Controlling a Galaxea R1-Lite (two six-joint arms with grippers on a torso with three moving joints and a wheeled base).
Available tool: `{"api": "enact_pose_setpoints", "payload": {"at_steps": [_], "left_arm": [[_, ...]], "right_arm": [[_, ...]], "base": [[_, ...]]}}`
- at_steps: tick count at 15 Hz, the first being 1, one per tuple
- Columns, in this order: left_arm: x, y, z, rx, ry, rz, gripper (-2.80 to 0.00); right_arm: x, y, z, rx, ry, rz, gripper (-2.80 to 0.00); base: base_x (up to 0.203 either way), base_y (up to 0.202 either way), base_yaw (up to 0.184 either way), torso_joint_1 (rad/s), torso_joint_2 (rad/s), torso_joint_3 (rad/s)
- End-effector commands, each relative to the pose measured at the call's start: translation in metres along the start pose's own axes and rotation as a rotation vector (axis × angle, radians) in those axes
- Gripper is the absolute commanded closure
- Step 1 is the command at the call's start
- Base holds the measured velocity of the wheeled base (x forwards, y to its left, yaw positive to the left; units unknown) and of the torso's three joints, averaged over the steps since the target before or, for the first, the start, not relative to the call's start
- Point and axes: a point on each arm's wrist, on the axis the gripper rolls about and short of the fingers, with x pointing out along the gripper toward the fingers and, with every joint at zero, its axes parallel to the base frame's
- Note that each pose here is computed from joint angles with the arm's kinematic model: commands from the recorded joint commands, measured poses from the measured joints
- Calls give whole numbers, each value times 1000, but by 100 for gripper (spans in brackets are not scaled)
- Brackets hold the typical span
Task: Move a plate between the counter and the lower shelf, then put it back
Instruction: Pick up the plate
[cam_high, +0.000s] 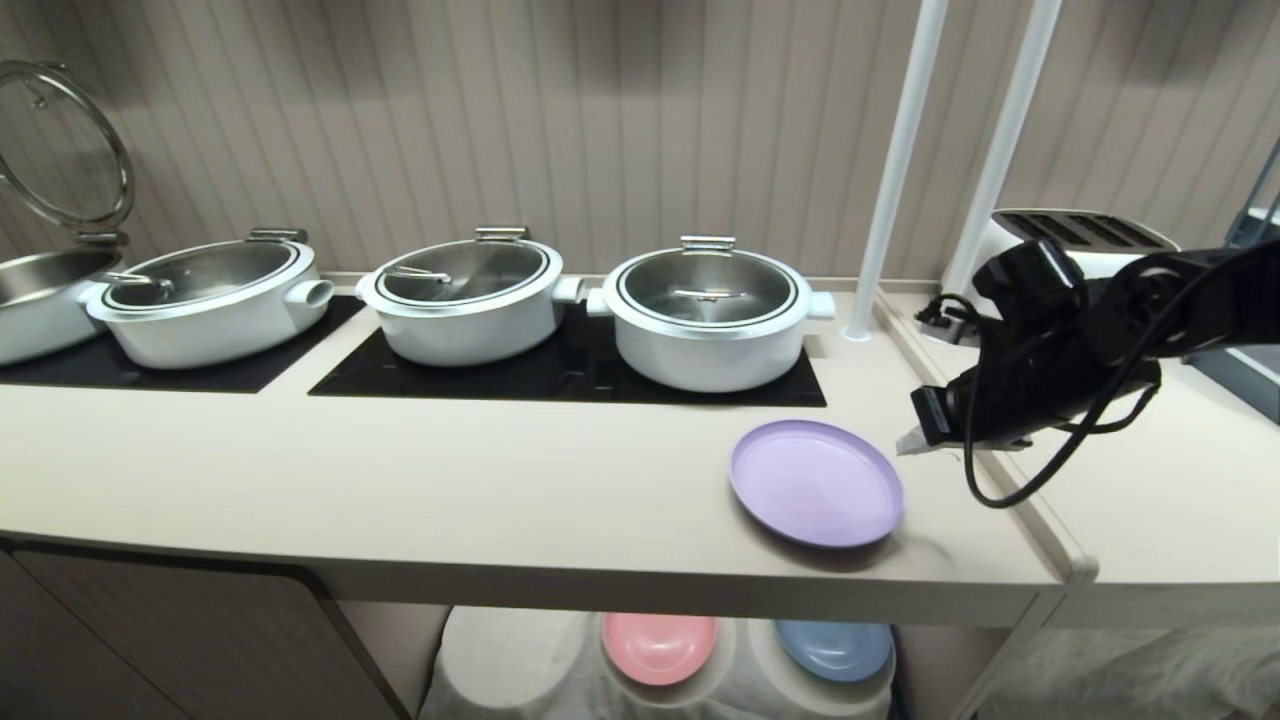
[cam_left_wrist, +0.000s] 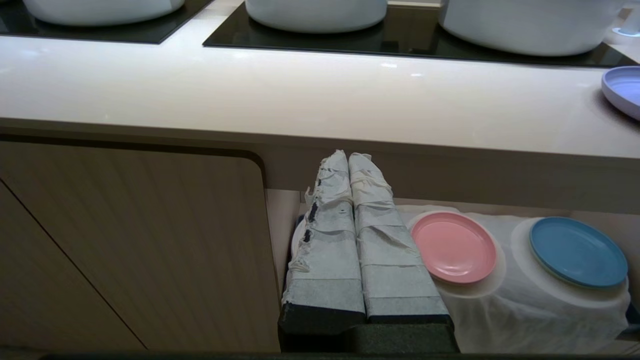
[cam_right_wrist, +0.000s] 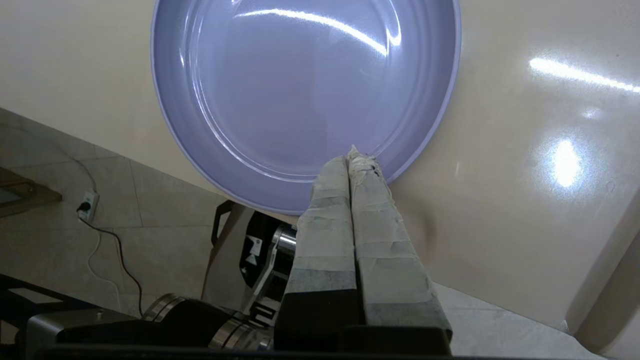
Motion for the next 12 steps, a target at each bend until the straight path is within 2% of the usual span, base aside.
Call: {"api": "enact_pose_setpoints", "payload": {"at_steps": [1,4,9,12], "left_arm": [[0,0,0,-1,0,1,0],[0,0,0,-1,1,0,0],[0,0,0,-1,0,1,0],[0,0,0,-1,1,0,0]], "right_arm": [[12,-3,3,-29,40,-2,0],[20,-5,10,-57,46,-5,0],[26,-13,30,-50,47,-19,0],[26,-26,33,-111,79,-45,0]], "base": [[0,0,0,0,0,0],[0,0,0,0,0,0],[0,0,0,0,0,0],[0,0,0,0,0,0]]}}
